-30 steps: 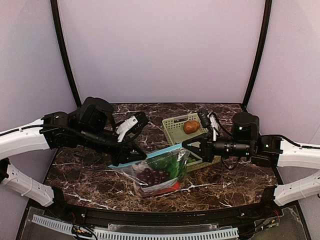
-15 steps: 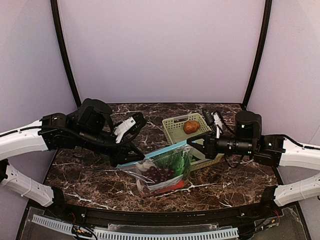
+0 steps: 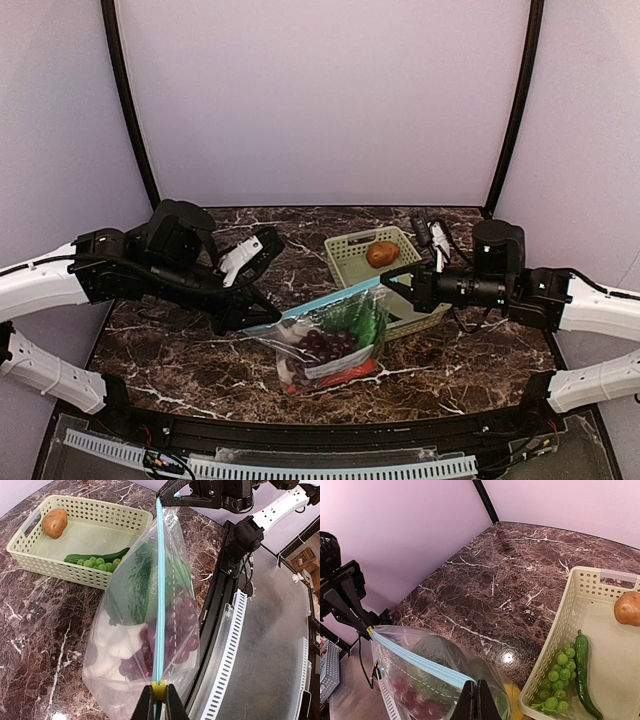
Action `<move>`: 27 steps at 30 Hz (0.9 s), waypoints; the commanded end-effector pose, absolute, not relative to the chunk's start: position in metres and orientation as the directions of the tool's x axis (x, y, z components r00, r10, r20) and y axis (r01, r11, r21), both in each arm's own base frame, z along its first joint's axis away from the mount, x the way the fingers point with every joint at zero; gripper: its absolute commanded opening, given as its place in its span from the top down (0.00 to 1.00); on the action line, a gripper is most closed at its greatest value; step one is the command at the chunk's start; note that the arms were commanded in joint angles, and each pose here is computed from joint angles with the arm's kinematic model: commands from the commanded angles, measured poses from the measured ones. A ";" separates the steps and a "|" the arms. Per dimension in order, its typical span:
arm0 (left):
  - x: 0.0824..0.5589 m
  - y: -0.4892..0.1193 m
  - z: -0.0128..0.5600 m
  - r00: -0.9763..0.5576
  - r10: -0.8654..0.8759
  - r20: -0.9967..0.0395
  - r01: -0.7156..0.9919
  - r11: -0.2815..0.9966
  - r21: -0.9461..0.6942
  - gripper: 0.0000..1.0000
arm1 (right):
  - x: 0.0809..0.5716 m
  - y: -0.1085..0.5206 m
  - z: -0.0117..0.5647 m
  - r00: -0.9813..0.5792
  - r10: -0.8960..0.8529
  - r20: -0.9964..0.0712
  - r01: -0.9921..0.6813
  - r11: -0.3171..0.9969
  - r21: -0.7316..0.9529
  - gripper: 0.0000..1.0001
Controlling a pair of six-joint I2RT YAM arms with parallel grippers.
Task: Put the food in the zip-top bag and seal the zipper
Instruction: Zip the zipper of the food storage bag.
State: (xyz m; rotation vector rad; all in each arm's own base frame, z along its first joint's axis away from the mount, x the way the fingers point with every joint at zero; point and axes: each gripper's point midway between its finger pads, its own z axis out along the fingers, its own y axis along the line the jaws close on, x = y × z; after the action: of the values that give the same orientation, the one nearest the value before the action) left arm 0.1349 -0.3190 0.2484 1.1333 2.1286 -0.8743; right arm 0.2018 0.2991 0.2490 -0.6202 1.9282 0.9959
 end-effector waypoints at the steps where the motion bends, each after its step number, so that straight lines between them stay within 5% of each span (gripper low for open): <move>1: 0.122 -0.293 0.231 -0.522 0.542 -0.659 0.840 0.461 -0.286 0.99 | 0.228 0.273 0.257 -0.481 0.040 -0.876 -0.637 0.671 0.380 1.00; 27: 0.120 -0.282 0.230 -0.529 0.546 -0.650 0.834 0.478 -0.277 0.99 | 0.239 0.249 0.254 -0.490 0.088 -0.867 -0.565 0.726 0.392 1.00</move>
State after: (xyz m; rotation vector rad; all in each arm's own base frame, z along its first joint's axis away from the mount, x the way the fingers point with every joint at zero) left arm 0.1303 -0.3058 0.2453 1.1277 2.1543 -0.8510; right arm 0.2172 0.2726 0.2466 -0.5013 1.9664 0.9276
